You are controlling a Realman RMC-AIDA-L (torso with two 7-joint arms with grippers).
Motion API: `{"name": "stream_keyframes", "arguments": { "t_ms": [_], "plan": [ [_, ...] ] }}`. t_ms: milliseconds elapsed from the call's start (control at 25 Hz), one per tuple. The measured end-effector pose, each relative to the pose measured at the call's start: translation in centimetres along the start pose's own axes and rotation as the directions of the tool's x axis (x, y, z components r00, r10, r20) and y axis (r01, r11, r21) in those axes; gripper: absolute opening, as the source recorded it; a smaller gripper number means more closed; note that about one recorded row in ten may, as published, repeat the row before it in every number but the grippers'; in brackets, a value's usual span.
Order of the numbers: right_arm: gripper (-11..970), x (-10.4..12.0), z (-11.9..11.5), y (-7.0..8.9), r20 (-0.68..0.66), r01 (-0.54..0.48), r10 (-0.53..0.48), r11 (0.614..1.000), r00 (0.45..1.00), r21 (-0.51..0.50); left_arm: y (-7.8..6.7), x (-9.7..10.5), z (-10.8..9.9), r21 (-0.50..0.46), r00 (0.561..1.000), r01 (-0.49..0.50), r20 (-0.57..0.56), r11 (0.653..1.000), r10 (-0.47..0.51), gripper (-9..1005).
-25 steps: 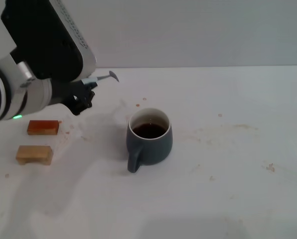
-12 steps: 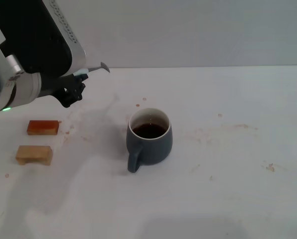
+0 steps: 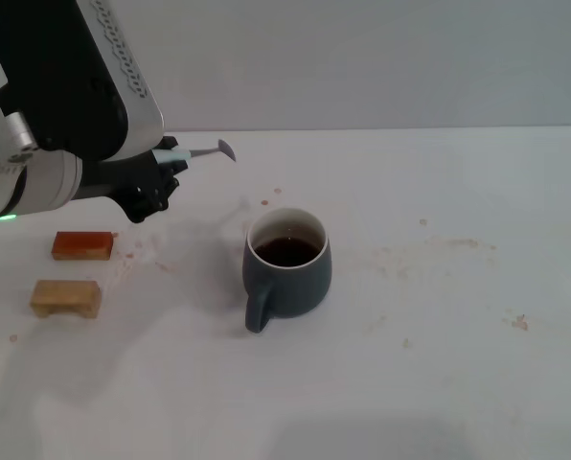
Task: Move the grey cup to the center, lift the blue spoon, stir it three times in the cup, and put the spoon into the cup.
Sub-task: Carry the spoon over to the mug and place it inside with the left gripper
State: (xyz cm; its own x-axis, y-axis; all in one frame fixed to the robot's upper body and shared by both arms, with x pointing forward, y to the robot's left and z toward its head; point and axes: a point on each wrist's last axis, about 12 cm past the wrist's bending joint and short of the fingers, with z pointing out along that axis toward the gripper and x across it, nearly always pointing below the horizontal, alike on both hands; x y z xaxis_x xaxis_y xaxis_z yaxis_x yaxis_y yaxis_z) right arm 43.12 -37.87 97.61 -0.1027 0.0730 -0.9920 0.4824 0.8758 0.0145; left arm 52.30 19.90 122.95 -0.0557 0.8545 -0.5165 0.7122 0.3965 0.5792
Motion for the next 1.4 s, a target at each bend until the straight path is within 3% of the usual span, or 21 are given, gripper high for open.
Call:
{"name": "stream_keyframes", "arguments": {
  "t_ms": [400, 920, 1400],
  "plan": [
    [-1, -0.9, -0.2, -1.9, 0.075, 0.03, -0.039, 0.992, 0.996, 0.12, -0.1, -0.4, -0.9, 0.123, 0.996, -0.037, 0.084, 0.992, 0.026, 176],
    [-1, -1.6, -1.3, -1.2, 0.164, 0.046, -0.067, 0.99, 0.984, 0.132, -1.6, -1.5, -0.7, 0.211, 0.991, -0.09, 0.117, 0.973, 0.066, 176],
    [-1, -1.5, -1.5, -1.0, 0.16, 0.047, -0.067, 0.991, 0.985, 0.121, -1.1, -0.8, 0.4, 0.198, 0.991, -0.123, 0.072, 0.973, 0.111, 177]
  ]
}}
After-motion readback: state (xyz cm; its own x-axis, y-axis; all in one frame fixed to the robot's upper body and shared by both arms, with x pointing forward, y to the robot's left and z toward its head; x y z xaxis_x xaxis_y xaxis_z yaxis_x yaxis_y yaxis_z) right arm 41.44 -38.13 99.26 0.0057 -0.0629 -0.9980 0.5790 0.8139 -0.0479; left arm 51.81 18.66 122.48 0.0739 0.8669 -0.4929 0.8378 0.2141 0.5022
